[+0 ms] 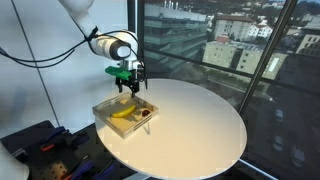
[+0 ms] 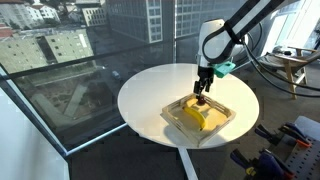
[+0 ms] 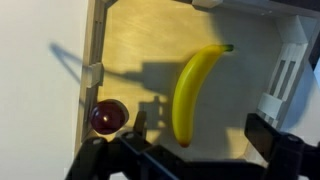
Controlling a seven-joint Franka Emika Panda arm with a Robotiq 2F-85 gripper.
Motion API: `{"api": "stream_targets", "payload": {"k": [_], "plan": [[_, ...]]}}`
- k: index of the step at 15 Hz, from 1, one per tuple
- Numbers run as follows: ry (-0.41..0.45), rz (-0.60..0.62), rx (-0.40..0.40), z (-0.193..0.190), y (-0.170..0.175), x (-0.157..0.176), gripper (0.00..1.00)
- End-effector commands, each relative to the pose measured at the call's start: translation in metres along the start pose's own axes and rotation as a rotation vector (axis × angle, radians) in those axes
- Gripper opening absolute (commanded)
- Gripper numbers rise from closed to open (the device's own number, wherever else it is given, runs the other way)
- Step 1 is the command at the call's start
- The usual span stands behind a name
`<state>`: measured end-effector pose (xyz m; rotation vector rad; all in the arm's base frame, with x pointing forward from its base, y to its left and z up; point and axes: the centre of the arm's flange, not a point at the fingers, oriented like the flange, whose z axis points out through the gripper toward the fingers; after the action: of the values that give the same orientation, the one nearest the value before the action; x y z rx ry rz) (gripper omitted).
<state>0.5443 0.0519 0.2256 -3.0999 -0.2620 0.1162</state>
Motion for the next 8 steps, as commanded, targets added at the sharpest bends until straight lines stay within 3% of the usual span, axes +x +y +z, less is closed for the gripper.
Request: {"api": "stream_targets", "payload": {"k": [1, 8], "plan": [[0.020, 0.012, -0.024, 0.0006, 0.0006, 0.0039, 1.00], [0.004, -0.003, -0.004, 0.0043, -0.0004, 0.0011, 1.00]]}}
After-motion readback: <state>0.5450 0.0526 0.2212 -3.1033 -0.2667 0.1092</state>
